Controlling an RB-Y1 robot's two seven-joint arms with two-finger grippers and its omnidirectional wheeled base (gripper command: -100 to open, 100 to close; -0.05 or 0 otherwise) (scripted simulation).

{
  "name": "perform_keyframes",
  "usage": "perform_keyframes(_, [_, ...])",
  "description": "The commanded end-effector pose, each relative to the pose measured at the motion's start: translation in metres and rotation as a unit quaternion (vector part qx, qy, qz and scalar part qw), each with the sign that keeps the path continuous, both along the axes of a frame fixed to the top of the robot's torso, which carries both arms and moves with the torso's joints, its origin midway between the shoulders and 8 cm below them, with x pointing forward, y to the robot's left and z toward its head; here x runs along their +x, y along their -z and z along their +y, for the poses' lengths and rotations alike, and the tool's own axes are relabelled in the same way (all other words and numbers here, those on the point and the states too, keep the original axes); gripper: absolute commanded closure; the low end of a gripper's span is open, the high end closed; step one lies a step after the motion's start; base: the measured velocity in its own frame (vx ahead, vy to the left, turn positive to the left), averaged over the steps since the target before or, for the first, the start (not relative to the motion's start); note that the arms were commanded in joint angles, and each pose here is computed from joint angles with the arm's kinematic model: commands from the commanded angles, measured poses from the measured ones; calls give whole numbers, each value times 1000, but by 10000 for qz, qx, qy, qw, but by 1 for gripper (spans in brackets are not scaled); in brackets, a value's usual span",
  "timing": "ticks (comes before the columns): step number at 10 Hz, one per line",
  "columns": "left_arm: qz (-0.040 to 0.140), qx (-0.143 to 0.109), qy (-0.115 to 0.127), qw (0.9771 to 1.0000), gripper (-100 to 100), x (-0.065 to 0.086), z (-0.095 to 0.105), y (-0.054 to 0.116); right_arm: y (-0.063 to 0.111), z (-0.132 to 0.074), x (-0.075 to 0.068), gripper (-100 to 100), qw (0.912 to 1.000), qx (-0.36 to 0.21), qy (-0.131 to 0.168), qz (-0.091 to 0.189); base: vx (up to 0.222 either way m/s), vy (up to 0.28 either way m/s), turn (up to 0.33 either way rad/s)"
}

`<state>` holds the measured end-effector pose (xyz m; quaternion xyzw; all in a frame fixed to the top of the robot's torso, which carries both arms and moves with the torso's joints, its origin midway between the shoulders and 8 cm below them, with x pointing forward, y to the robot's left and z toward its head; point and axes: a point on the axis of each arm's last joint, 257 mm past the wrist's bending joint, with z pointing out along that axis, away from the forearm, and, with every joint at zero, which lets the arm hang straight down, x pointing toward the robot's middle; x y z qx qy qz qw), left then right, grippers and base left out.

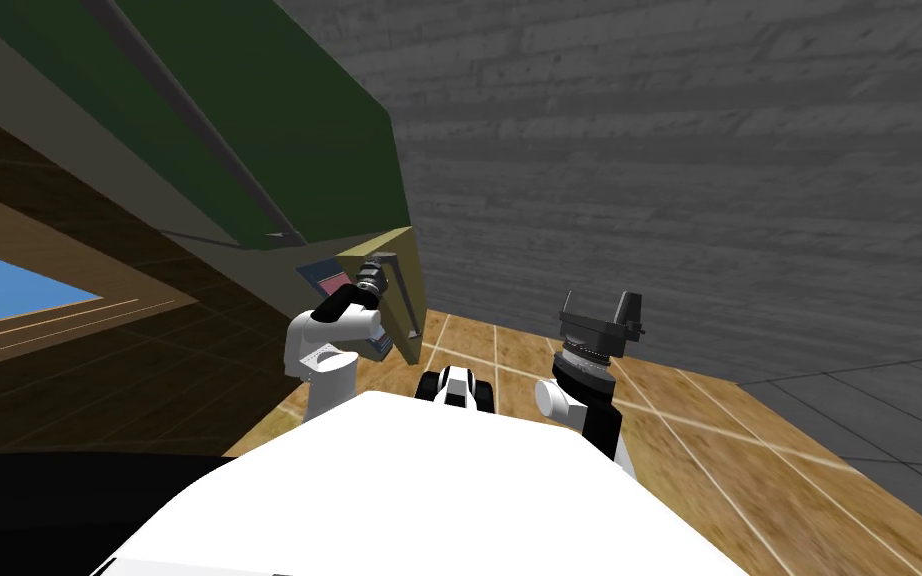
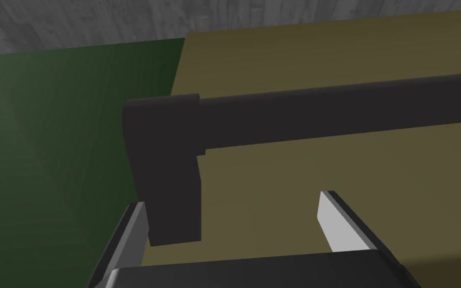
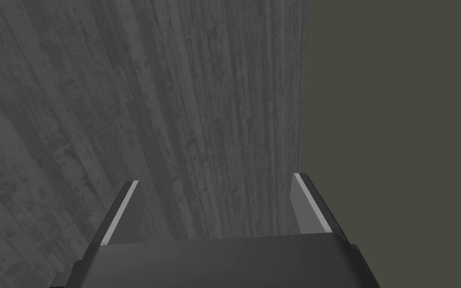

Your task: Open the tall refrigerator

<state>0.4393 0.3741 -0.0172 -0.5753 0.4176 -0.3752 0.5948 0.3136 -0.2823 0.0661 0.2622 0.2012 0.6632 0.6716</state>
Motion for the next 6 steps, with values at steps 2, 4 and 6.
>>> perform_keyframes(2, [183, -38, -30, 9998, -100, 6, 2, 8, 0, 0, 0, 0, 10000, 0, 0, 0, 81, -9, -42])
perform_keyframes(4, [30, -152, -64, 9999, -100, -3, -1, -5, 0, 0, 0, 0, 10000, 0, 0, 0, 57, -1, -10])
perform_keyframes(6, [-181, -205, -65, 9996, -100, -13, -5, -22, 0, 0, 0, 0, 10000, 0, 0, 0, 20, 2, -3])
